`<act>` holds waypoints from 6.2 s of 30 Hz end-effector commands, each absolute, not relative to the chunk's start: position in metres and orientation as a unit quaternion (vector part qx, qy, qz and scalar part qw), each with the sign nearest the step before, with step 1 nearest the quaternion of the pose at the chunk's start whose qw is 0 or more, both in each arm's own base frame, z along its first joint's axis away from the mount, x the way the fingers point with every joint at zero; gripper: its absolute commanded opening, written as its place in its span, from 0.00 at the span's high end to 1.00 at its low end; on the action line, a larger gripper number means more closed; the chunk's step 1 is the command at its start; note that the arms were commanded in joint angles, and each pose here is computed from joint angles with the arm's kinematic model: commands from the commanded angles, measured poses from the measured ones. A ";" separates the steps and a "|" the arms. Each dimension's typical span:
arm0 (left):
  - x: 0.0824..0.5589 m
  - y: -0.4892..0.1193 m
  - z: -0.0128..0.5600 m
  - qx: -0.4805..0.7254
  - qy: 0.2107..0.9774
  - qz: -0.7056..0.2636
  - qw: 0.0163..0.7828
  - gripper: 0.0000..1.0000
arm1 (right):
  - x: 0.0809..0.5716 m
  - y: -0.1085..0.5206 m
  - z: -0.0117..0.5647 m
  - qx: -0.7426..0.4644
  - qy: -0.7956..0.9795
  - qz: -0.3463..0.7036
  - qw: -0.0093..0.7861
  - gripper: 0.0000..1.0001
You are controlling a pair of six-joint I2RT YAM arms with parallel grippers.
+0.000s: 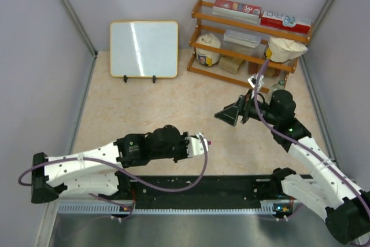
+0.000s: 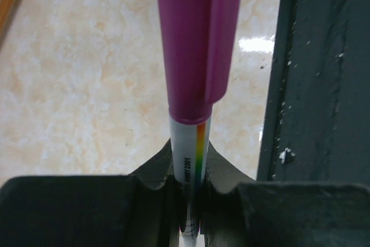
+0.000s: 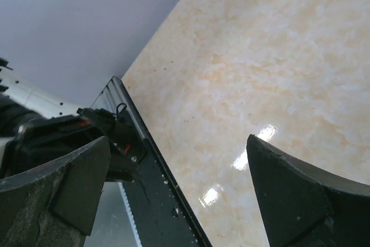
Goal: Write a sentence on the whiteboard
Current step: Pass from the left arm to the right, then pass from the right arm to the left, then pass from the left arm to the right, then pick up the whiteboard stand from the corner of the board.
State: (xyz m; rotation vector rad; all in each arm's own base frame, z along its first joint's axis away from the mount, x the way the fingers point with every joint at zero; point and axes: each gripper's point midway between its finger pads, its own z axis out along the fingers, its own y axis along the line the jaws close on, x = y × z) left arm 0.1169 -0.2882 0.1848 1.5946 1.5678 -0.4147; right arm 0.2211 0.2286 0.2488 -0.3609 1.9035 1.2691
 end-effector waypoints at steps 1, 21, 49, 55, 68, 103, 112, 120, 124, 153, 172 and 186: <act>0.099 -0.308 0.221 0.555 0.627 -0.347 0.421 1.00 | 0.208 0.230 0.294 -0.200 0.679 0.528 0.468 0.01; 0.089 -0.332 0.280 0.454 0.568 -0.635 0.261 1.00 | 0.145 0.281 0.339 -0.318 0.536 0.636 0.456 0.24; 0.108 -0.339 0.246 0.431 0.635 -0.594 0.242 1.00 | 0.147 0.311 0.340 -0.275 0.542 0.666 0.432 0.89; 0.111 -0.334 0.234 0.423 0.660 -0.571 0.244 0.96 | 0.151 0.312 0.335 -0.265 0.549 0.664 0.432 1.00; 0.122 -0.306 0.236 0.383 0.678 -0.541 0.317 0.43 | 0.161 0.305 0.327 -0.234 0.567 0.646 0.454 1.00; 0.086 -0.275 0.256 0.423 0.659 -0.548 0.294 1.00 | 0.130 0.307 0.327 -0.354 0.558 0.644 0.386 0.01; 0.083 -0.280 0.252 0.429 0.657 -0.561 0.265 1.00 | 0.126 0.319 0.320 -0.362 0.554 0.666 0.345 0.17; 0.085 -0.281 0.254 0.436 0.655 -0.557 0.268 1.00 | 0.118 0.330 0.311 -0.376 0.554 0.674 0.312 0.44; 0.084 -0.279 0.252 0.437 0.656 -0.555 0.266 1.00 | 0.117 0.329 0.304 -0.379 0.561 0.669 0.306 0.55; 0.091 -0.271 0.240 0.414 0.685 -0.526 0.289 0.40 | 0.130 0.327 0.292 -0.347 0.599 0.642 0.330 1.00; 0.267 -0.213 0.215 0.084 0.839 -0.316 0.434 0.04 | 0.229 0.239 0.233 -0.123 0.764 0.476 0.417 1.00; 0.422 -0.121 0.152 -0.085 0.903 -0.079 0.414 0.05 | 0.264 0.232 0.223 -0.112 0.795 0.452 0.389 1.00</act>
